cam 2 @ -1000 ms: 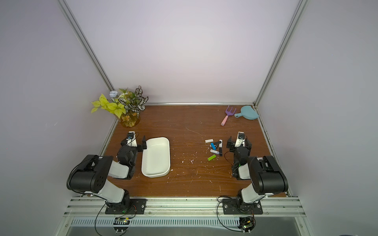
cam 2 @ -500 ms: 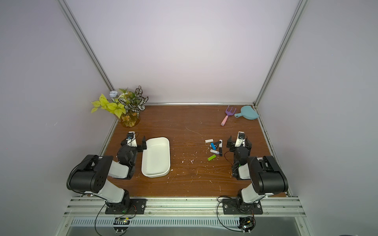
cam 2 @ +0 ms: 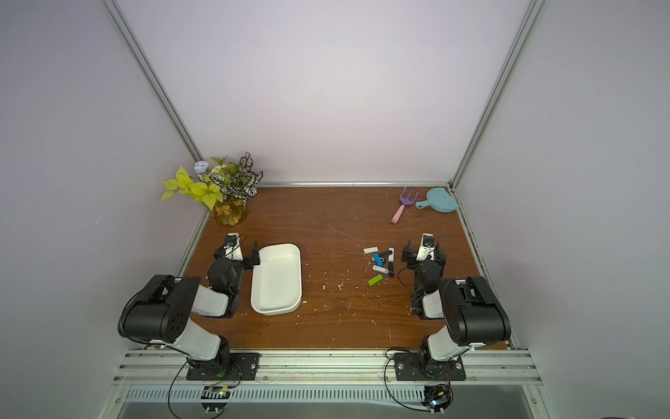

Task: Put the usb flash drive into the storage box
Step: Pick up the USB flash from the center of the board.

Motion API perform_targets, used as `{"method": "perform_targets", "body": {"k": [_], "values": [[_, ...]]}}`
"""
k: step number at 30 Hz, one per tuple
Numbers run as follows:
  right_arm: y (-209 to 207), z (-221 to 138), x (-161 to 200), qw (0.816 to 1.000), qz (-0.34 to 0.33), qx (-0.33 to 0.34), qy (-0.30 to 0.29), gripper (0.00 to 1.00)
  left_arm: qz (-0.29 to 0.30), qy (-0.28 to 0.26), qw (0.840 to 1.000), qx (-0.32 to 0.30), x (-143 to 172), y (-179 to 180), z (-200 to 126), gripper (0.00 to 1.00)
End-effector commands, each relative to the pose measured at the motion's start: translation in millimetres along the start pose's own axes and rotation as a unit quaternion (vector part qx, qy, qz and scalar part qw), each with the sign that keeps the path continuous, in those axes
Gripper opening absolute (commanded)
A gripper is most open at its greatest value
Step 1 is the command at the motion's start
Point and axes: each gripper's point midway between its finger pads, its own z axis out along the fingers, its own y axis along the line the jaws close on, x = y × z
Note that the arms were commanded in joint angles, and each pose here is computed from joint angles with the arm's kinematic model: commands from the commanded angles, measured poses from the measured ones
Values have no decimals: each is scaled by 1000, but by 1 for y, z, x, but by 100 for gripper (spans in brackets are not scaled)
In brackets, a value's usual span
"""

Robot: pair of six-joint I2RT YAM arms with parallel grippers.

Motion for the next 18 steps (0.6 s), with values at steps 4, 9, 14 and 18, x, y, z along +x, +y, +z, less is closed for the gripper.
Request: {"method": "perform_targets", "body": {"k": [4, 9, 14, 18], "values": [[0, 1, -14, 1000, 14, 3, -26, 100, -5, -20, 1000, -16, -14, 7, 1, 99], [-2, 0, -18, 999, 13, 13, -29, 100, 32, -58, 997, -41, -56, -1, -20, 99], [-4, -4, -61, 998, 18, 59, -18, 100, -249, -137, 957, -58, -92, 22, -61, 99], [-10, -19, -93, 989, 134, 54, -16, 100, -319, -109, 939, 70, -109, -13, -65, 99]]}}
